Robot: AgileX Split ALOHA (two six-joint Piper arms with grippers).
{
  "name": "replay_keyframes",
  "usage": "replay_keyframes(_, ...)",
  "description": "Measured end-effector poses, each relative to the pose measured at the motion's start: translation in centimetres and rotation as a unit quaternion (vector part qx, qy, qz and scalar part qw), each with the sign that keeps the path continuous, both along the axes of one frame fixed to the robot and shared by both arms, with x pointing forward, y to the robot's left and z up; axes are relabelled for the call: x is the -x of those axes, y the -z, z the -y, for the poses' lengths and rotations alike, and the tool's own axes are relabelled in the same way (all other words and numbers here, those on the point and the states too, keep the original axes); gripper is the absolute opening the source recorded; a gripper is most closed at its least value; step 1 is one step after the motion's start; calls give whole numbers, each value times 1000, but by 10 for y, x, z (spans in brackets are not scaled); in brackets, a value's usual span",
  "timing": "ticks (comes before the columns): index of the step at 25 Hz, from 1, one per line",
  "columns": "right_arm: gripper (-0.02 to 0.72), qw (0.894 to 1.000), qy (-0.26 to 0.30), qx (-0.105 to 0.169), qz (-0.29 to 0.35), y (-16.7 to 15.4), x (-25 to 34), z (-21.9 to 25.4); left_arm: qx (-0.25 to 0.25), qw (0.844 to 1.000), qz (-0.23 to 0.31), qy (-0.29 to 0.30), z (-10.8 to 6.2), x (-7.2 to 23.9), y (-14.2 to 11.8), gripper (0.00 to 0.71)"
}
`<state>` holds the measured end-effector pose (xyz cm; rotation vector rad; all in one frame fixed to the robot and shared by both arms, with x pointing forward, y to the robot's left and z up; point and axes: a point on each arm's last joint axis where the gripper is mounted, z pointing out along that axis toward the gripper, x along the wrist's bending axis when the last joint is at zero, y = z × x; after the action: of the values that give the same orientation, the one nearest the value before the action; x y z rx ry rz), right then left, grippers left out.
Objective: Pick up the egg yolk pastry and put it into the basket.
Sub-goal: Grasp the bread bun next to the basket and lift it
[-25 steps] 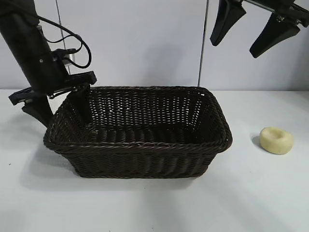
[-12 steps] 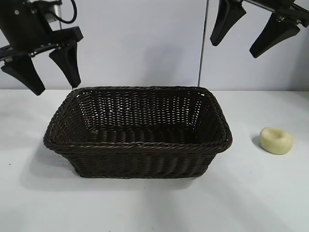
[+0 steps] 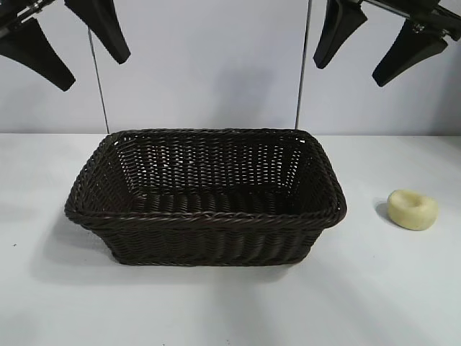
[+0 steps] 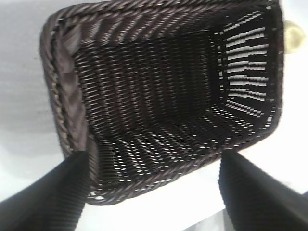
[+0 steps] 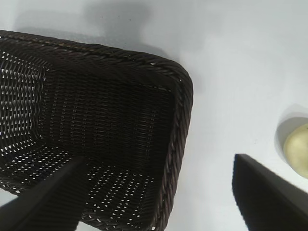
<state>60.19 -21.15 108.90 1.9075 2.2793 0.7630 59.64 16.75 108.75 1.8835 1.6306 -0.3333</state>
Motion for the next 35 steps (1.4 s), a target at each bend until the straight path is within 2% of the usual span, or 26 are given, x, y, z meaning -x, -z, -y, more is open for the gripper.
replay_keyframes(3,590,1000,0,0,0,0,0,0,26,1000,-13,-9,7,4,12,542)
replay_keyframes(6,590,1000,0,0,0,0,0,0,25,999,-36,-13,12,10,34,542)
replay_keyframes(9,590,1000,0,0,0,0,0,0,19,999,-43,-15,12,14,45,542)
replay_keyframes(27,590,1000,-2,1,-5,0,1,0,14,999,-35,-12,11,13,47,542)
replay_keyframes(31,590,1000,-2,14,-21,2,3,6,13,999,-36,-12,11,13,47,542)
replay_keyframes(35,590,999,20,25,-37,4,2,27,13,999,-35,-10,11,13,47,542)
